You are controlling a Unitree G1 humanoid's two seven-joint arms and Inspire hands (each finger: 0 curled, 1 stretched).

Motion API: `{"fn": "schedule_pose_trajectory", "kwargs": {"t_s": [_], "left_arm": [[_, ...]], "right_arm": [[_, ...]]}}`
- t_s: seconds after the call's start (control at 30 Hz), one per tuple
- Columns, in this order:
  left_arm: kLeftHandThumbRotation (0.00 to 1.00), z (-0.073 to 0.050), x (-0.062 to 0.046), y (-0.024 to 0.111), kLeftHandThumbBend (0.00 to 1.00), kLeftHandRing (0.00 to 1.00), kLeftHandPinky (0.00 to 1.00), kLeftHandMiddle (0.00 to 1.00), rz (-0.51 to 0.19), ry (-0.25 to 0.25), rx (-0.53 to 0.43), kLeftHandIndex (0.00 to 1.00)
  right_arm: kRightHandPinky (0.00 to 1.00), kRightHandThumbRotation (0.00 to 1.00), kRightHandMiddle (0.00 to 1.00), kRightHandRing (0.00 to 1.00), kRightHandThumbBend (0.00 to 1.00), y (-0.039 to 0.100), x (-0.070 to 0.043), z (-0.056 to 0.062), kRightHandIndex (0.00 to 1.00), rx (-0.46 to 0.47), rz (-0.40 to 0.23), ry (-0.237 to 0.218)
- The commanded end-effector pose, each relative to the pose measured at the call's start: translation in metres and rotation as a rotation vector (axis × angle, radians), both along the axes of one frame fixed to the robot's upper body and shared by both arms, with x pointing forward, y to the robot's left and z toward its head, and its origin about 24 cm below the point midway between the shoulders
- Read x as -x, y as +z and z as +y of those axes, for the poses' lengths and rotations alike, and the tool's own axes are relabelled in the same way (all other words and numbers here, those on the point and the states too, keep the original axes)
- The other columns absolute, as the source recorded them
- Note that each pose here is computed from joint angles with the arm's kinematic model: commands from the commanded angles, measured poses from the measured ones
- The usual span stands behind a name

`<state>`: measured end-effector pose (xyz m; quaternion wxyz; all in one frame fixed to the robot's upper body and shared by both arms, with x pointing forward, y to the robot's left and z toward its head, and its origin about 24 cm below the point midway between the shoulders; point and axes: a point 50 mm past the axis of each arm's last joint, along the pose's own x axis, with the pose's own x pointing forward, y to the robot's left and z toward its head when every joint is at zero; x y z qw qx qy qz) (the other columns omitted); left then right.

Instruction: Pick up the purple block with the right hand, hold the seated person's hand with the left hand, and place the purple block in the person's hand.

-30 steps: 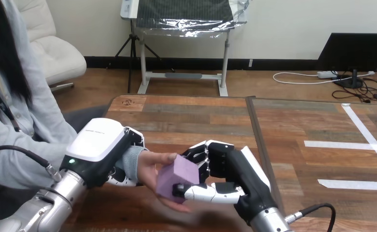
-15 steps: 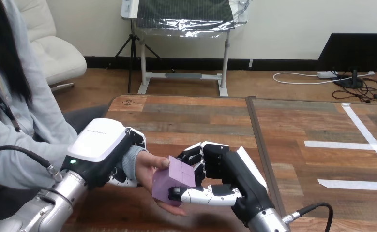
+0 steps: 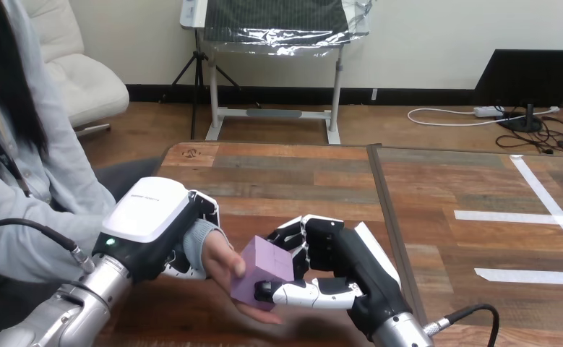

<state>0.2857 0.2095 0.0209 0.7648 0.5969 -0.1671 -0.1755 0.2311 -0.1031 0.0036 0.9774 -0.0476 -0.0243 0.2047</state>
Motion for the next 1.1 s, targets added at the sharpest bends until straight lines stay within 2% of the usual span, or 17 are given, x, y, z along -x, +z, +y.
{"fn": "schedule_pose_trajectory", "kwargs": {"t_s": [0.0,0.2,0.4,0.63,0.93,1.07], "left_arm": [[0.01,-0.018,-0.016,0.030,0.85,0.30,0.30,0.35,-0.145,-0.056,0.079,0.36],[0.05,-0.015,-0.015,0.026,0.89,0.36,0.36,0.41,-0.142,-0.045,0.081,0.43],[0.17,-0.012,-0.014,0.021,0.93,0.49,0.46,0.54,-0.133,-0.032,0.080,0.56],[0.27,-0.010,-0.012,0.017,0.97,0.62,0.57,0.67,-0.126,-0.022,0.082,0.71],[0.35,-0.009,-0.006,0.015,1.00,0.76,0.71,0.78,-0.136,-0.019,0.086,0.83],[0.37,-0.009,-0.004,0.013,1.00,0.80,0.76,0.81,-0.136,-0.018,0.087,0.86]], "right_arm": [[0.32,0.00,0.46,0.38,0.69,0.016,-0.011,-0.001,0.52,-0.005,-0.061,-0.004],[0.41,0.00,0.54,0.47,0.73,0.018,-0.012,-0.002,0.60,0.027,-0.074,-0.024],[0.54,0.00,0.67,0.60,0.78,0.020,-0.014,-0.004,0.71,0.043,-0.098,-0.032],[0.67,0.08,0.77,0.73,0.80,0.022,-0.017,-0.008,0.81,0.063,-0.110,-0.036],[0.77,0.18,0.83,0.82,0.81,0.027,-0.022,-0.016,0.88,0.061,-0.121,-0.048],[0.79,0.20,0.84,0.83,0.81,0.029,-0.025,-0.019,0.89,0.056,-0.127,-0.054]]}}
